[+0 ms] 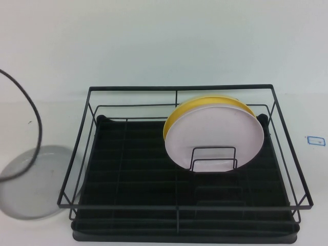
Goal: Place plate on rack
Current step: Pick up the plate from the table
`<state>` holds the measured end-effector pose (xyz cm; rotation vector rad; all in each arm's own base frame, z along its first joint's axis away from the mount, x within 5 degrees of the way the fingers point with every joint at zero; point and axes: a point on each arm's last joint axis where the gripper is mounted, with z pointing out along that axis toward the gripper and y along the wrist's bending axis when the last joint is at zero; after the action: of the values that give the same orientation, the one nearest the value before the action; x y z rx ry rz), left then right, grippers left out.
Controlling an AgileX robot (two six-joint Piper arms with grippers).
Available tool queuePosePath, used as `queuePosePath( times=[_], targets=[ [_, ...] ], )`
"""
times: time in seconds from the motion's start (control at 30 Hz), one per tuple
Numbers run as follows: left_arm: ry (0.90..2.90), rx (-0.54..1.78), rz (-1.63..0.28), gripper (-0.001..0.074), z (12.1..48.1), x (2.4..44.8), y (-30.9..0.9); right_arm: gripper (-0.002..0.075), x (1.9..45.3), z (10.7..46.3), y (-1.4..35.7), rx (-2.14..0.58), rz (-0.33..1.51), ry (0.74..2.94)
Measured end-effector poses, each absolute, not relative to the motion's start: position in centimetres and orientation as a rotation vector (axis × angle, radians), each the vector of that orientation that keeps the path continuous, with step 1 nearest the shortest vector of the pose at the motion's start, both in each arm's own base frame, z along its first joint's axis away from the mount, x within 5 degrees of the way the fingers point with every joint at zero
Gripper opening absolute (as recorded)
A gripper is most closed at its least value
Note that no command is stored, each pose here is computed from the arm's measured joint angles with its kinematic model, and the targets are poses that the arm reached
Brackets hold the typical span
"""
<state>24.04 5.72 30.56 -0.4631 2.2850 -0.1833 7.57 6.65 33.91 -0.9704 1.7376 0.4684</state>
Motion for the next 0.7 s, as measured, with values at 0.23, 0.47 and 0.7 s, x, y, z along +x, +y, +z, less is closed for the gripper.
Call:
queuePosePath(
  times=[0.23, 0.47, 0.7],
  targets=[
    [2.340, -0.531, -0.496, 0.0001, 25.8, 26.7, 9.2, -0.0002, 8.3, 33.6, 7.2, -0.993, 0.553, 1.761],
    [2.522, -0.538, -0.447, 0.0004, 20.6, 27.9, 10.9, 0.0013, 9.3, 32.9, 7.7, -1.016, 0.619, 1.822],
    [2.573, -0.562, -0.333, 0.0291, 18.2, 28.4, 12.1, 0.0092, 10.3, 32.4, 7.9, -1.004, 0.656, 1.869]
  ],
)
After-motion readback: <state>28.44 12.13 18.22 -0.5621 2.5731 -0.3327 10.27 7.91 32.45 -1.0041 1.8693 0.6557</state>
